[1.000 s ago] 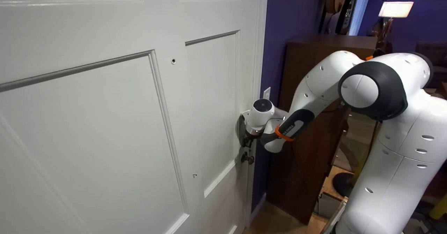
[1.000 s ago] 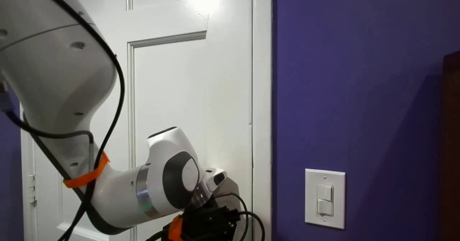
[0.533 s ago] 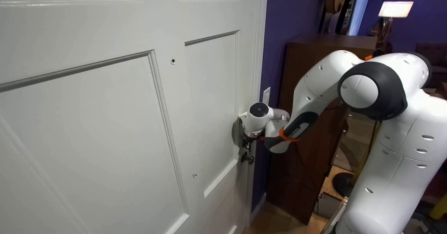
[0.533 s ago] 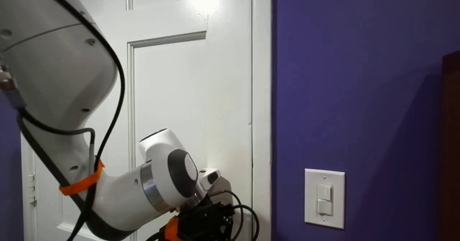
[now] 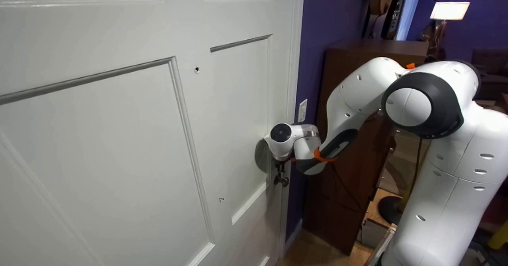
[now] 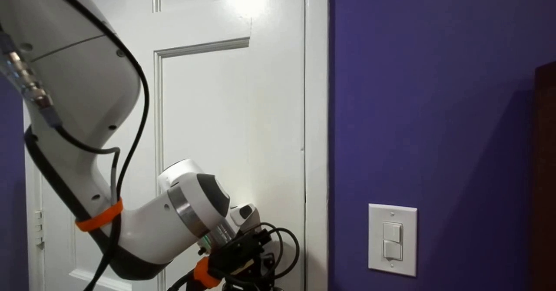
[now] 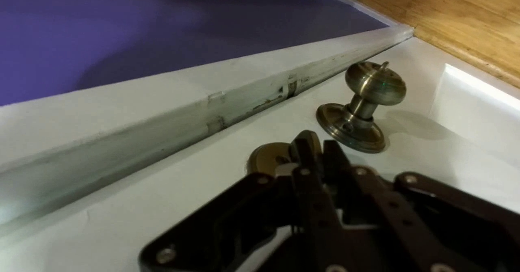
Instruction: Turn the top lock on the door to the left
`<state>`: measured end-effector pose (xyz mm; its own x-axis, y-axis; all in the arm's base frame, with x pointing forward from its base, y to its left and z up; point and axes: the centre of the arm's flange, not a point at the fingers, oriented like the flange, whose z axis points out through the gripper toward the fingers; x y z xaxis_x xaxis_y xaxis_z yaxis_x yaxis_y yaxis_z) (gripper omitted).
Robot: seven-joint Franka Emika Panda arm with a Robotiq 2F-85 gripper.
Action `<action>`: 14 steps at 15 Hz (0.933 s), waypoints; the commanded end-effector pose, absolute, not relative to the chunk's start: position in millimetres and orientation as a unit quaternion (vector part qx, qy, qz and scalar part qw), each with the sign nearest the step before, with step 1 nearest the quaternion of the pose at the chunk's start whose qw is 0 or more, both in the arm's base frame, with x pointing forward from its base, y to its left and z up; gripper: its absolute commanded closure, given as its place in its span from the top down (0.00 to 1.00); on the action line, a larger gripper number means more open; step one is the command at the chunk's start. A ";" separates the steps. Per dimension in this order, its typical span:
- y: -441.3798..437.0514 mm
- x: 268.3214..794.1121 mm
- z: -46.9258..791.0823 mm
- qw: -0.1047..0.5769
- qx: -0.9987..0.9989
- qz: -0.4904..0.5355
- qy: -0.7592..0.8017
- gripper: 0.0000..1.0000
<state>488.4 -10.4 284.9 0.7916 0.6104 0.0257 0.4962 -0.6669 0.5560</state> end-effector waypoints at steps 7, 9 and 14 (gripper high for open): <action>20.8 494.7 250.4 0.253 0.904 0.089 0.334 0.63; 20.3 493.0 251.8 0.252 0.904 0.089 0.334 0.78; 10.5 481.2 273.9 0.254 0.915 0.103 0.297 1.00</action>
<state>483.6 7.0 262.2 0.7908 0.6120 -0.0115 0.5253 -0.6690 0.5259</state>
